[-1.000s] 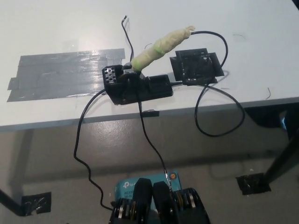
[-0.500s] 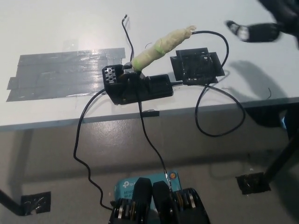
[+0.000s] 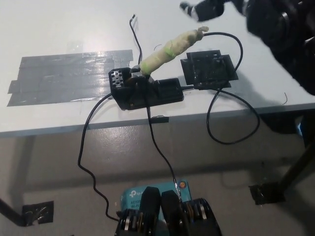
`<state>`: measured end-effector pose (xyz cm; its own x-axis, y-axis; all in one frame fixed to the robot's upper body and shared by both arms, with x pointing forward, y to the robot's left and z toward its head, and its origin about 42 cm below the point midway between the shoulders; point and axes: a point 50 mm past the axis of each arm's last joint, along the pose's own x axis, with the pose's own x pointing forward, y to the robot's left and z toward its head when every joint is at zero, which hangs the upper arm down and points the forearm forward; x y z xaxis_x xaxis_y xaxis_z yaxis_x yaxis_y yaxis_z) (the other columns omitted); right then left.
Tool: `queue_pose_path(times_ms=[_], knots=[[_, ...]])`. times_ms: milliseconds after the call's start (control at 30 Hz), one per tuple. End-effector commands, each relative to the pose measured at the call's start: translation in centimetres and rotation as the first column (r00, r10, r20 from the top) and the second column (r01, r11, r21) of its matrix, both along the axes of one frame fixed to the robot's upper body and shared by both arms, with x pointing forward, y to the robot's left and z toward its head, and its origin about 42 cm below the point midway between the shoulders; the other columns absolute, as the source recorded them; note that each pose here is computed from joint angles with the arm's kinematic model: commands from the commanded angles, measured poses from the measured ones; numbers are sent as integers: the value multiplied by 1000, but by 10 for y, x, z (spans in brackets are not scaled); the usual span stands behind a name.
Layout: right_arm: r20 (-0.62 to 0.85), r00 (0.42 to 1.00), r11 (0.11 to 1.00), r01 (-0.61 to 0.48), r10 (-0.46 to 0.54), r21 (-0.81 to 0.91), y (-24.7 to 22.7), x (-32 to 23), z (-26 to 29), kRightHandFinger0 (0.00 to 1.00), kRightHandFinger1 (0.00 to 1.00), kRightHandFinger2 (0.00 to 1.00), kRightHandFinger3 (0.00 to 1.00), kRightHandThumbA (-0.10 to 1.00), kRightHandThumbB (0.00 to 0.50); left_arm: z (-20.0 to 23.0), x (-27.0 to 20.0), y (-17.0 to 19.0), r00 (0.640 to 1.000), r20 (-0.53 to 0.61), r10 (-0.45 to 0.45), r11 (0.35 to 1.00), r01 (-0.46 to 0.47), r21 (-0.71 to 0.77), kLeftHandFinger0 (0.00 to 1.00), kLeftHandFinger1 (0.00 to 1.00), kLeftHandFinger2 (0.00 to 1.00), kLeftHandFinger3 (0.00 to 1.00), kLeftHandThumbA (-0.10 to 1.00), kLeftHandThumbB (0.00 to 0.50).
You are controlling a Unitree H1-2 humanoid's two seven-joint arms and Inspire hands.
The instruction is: The robot uses its right hand to grab the soldering gun kept on the middle of the table and pulls it out of its base and keep it on the right side of the base
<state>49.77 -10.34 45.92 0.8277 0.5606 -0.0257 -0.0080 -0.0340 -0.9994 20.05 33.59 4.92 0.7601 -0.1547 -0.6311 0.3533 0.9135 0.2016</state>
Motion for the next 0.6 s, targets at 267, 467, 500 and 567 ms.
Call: queue_pose_path(times_ms=[267,467,500,567], knots=[[-4,999,968,42,-44,-248,17,11,-33,1000,1000,1000,1000,556,316,8,3,-11,999,-2,-44,999,44,-21,669,747,914,1000,300,358],[-60,991,951,96,-118,-293,8,15,-58,1000,1000,1000,1000,633,330,9,2,-14,998,12,-62,998,62,-27,665,744,897,1000,325,344],[-66,989,948,107,-133,-299,7,16,-60,1000,1000,1000,1000,638,329,9,2,-14,998,13,-66,997,66,-29,666,746,898,1000,328,344],[-110,976,943,149,-189,-296,2,21,-65,1000,1000,1000,1000,650,365,11,5,-16,997,19,-80,996,80,-34,660,739,903,1000,352,359]])
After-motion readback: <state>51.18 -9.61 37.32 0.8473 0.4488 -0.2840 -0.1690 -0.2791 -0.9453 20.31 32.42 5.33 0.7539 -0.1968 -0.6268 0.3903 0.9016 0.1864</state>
